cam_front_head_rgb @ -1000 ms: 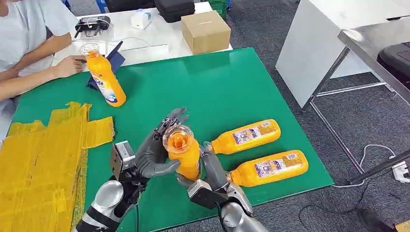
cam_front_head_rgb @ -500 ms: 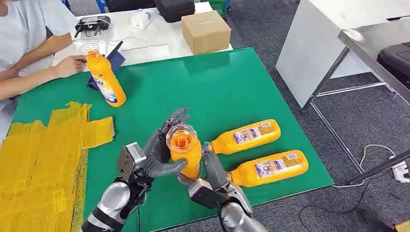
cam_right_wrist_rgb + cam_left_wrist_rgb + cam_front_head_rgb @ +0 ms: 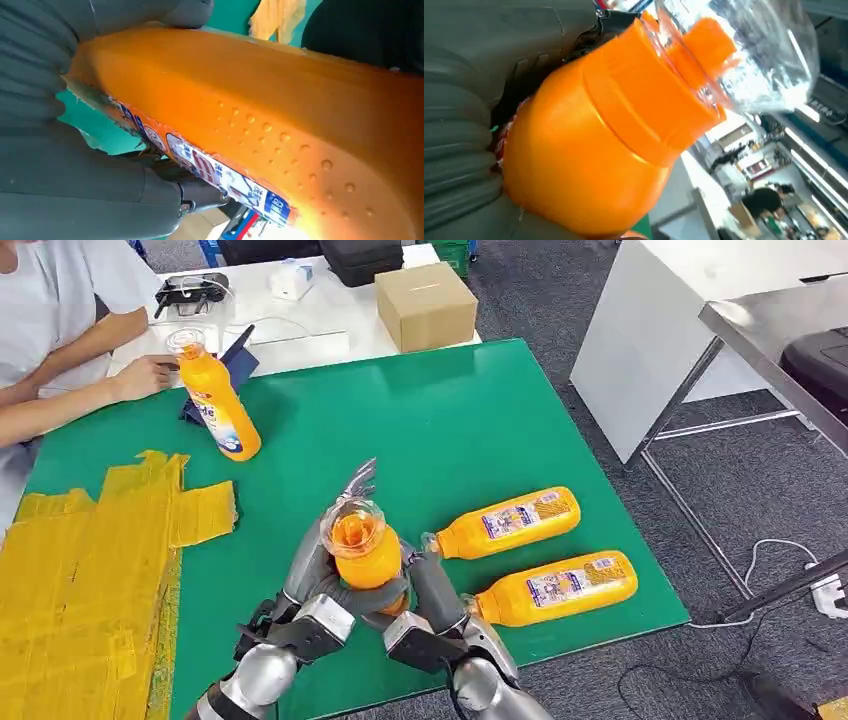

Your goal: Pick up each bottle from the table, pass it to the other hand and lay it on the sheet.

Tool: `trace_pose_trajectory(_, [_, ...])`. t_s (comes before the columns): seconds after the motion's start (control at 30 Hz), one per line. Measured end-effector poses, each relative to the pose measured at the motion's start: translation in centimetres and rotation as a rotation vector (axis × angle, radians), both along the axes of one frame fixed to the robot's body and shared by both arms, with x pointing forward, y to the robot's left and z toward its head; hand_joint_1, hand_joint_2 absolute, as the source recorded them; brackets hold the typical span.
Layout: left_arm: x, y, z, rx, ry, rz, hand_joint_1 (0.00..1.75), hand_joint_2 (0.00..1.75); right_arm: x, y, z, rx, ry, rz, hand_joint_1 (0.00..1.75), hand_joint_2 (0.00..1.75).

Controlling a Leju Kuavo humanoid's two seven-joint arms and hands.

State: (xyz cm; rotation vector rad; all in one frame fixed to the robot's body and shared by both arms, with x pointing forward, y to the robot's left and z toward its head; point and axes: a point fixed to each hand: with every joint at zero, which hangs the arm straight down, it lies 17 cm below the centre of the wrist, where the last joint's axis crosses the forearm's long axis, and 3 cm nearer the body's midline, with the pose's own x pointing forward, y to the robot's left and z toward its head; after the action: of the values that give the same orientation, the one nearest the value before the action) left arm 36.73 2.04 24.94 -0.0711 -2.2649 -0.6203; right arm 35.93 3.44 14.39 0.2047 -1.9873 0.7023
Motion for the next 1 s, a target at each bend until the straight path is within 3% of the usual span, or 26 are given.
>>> trace_pose_trajectory(0.53, [0.0, -0.6, -1.5, 0.003, 0.115, -0.090, 0.00, 1.75, 0.2, -0.1, 0.5, -0.004, -0.007, -0.007, 1.75, 1.75])
trace_pose_trajectory(0.57, [0.0, -0.6, -1.6, 0.002, 0.118, -0.091, 0.12, 1.75, 0.2, -0.1, 0.5, -0.004, -0.007, -0.008, 1.75, 1.75])
trace_pose_trajectory(0.63, [0.0, -0.7, -1.9, 0.007, 0.129, -0.099, 1.66, 1.75, 0.2, -0.2, 0.5, -0.004, -0.008, -0.009, 1.75, 1.75])
trace_pose_trajectory(0.67, [0.0, -0.8, -2.0, 0.010, 0.133, -0.104, 1.75, 1.75, 0.2, -0.2, 0.5, -0.005, -0.008, -0.011, 1.75, 1.75])
trace_pose_trajectory(1.0, [0.2, -1.3, -2.5, 0.031, 0.149, -0.127, 1.75, 1.75, 0.4, -0.5, 0.4, -0.005, -0.006, -0.024, 1.75, 1.75])
